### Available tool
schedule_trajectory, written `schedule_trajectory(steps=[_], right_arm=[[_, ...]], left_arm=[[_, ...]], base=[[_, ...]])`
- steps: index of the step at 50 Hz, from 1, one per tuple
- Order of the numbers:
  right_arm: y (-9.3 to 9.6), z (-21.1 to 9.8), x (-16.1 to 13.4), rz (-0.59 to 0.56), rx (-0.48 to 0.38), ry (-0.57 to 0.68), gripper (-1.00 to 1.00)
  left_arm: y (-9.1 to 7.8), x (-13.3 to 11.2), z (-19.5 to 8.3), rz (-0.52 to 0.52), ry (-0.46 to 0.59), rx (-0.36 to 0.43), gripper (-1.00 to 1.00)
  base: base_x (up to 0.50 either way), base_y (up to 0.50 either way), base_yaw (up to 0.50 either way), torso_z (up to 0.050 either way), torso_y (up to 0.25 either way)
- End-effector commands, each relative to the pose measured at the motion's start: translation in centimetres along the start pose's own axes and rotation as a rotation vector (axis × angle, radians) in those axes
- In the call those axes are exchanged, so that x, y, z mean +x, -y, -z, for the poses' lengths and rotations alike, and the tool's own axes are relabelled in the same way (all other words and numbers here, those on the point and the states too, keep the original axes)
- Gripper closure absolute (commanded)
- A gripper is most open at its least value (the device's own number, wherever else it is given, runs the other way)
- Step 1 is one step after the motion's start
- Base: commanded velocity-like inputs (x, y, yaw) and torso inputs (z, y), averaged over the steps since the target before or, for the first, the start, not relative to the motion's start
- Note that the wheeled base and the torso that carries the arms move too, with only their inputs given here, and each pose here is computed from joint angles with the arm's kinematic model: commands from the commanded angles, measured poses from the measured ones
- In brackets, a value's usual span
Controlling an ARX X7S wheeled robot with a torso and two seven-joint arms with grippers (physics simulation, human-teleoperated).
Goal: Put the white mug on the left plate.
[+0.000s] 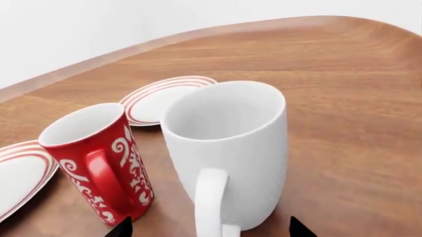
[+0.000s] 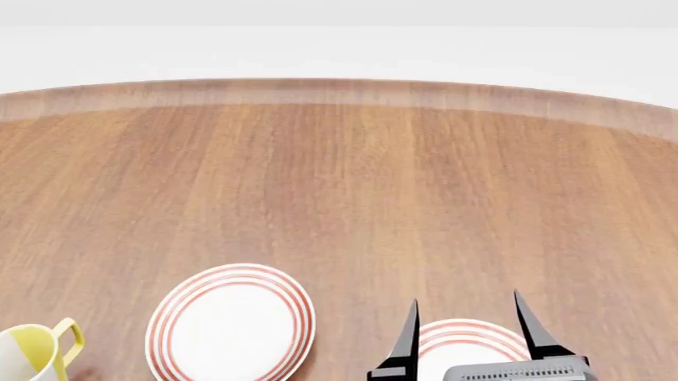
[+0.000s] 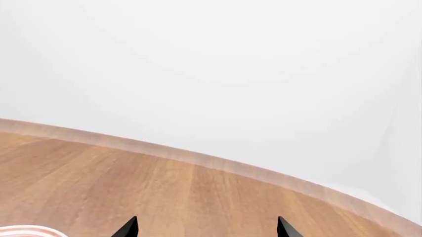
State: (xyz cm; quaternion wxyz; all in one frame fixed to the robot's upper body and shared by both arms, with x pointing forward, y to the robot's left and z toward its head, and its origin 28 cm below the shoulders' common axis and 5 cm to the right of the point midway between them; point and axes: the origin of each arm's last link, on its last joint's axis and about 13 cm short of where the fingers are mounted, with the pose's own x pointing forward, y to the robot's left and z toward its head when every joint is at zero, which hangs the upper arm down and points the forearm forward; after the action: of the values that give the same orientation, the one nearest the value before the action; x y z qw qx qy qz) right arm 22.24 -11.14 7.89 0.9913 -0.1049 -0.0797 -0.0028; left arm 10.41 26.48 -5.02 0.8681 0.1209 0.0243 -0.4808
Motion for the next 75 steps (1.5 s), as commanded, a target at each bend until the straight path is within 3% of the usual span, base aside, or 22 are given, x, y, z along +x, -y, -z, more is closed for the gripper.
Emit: schedule_trajectory(steps=[1, 2, 22, 48, 61, 75], right_arm=[[0.1, 0.0, 0.0, 0.002, -0.001, 0.0, -1.0], [0.1, 0.0, 0.0, 0.002, -0.001, 0.0, -1.0], [0.0, 0.0, 0.1, 0.003, 0.0, 0.0, -1.0], [-0.1, 0.1, 0.2, -0.001, -0.001, 0.0, -1.0], [-0.2, 0.2, 0.2, -0.004, 0.002, -0.002, -1.0], [-0.2, 0.3, 0.2, -0.003, 0.001, -0.004, -1.0]], left_arm=[[-0.1, 0.2, 0.0, 0.001, 0.0, -0.006, -1.0], [-0.1, 0.3, 0.0, -0.007, 0.002, -0.006, 1.0], [0.0, 0.0, 0.0, -0.015, 0.014, -0.018, 1.0], [2.9, -3.0, -1.2, -0.044, 0.068, 0.001, 1.0], [3.6, -4.9, -1.2, -0.128, 0.067, -0.009, 1.0], [4.2, -6.6, -1.6, -0.211, 0.12, 0.046, 1.0]], base=[[0.0, 0.0, 0.0, 0.0, 0.0], [0.0, 0.0, 0.0, 0.0, 0.0], [0.0, 0.0, 0.0, 0.0, 0.0], [0.0, 0.0, 0.0, 0.0, 0.0], [0.0, 0.0, 0.0, 0.0, 0.0], [0.0, 0.0, 0.0, 0.0, 0.001]])
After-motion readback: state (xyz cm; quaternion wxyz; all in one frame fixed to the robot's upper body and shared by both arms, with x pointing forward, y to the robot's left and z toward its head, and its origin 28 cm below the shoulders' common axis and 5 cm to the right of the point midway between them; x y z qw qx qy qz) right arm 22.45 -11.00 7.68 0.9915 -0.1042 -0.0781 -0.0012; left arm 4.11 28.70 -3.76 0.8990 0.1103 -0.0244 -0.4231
